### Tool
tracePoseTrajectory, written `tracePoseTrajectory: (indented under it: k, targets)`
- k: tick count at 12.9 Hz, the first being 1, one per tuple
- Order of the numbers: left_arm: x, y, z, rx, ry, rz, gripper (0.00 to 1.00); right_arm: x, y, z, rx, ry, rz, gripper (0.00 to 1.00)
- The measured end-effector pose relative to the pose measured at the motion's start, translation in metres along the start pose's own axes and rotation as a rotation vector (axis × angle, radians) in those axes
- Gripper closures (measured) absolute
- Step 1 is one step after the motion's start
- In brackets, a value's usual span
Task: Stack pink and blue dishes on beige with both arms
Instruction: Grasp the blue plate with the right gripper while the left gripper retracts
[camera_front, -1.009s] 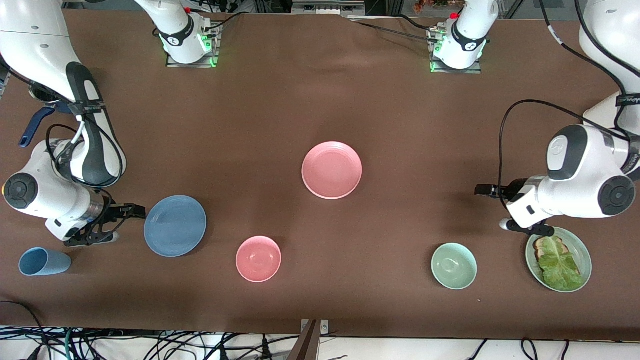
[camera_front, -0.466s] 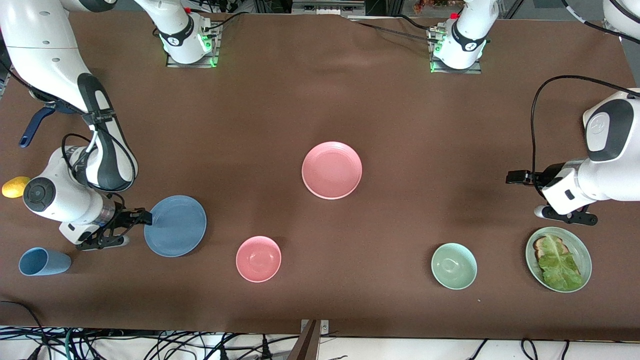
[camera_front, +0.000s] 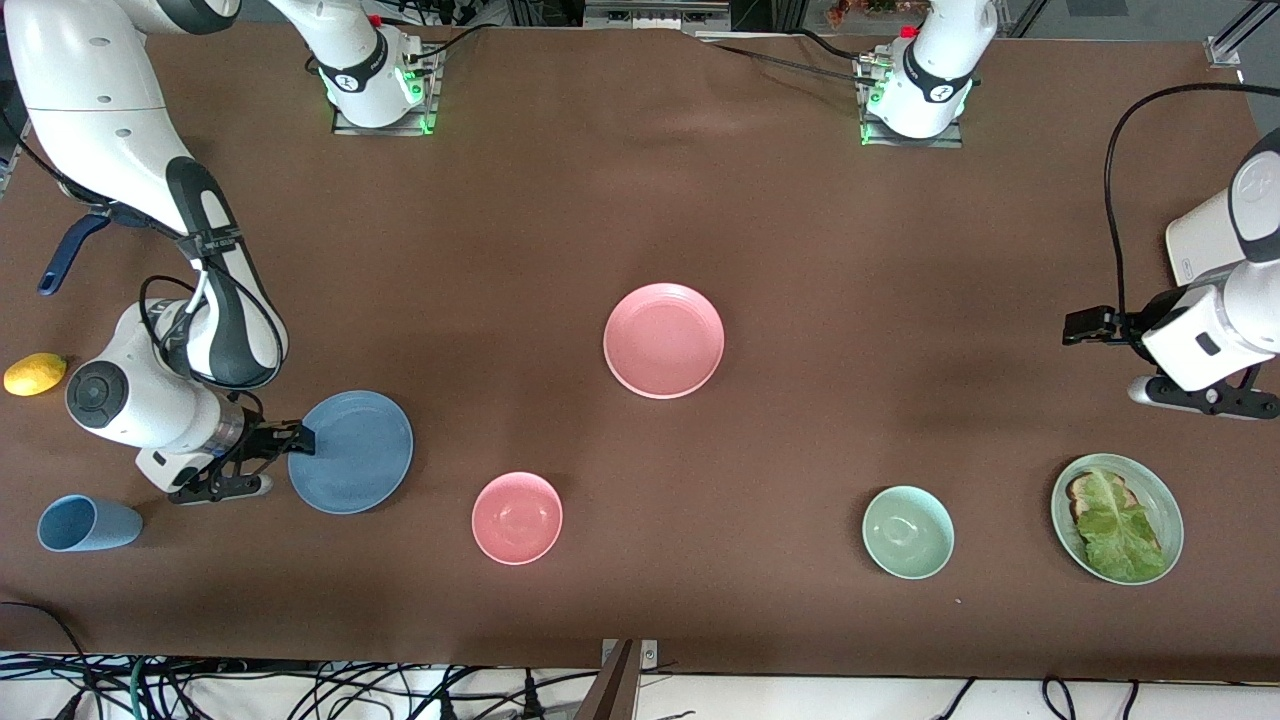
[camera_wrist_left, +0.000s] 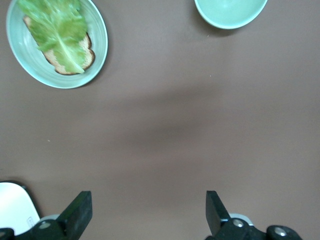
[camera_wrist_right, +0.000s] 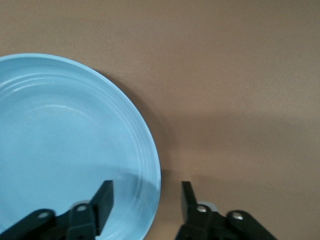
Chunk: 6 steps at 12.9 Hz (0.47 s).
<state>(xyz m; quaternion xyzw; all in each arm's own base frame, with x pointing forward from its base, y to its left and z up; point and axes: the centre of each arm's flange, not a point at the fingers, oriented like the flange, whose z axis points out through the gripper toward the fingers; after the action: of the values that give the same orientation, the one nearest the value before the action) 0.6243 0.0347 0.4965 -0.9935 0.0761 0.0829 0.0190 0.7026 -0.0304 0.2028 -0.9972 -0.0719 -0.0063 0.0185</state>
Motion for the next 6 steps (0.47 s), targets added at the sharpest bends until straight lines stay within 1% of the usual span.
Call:
tracePoseTrajectory:
  k: [1, 3, 4, 6]
  targets:
    - [-0.007, 0.007, -0.017, 0.019, 0.022, 0.003, 0.00, 0.000, 0.000, 0.002, 0.001, -0.001, 0.001, 0.56]
    - [-0.023, 0.020, -0.045, 0.034, 0.047, 0.003, 0.00, 0.000, 0.001, 0.005, 0.000, 0.002, 0.001, 0.57]
    - [-0.032, 0.025, -0.055, 0.020, 0.039, -0.002, 0.00, -0.001, 0.002, 0.008, 0.000, 0.002, 0.003, 0.61]
    - [-0.054, 0.029, -0.068, -0.033, 0.000, -0.017, 0.00, 0.000, 0.005, 0.009, 0.000, 0.006, 0.007, 0.88]
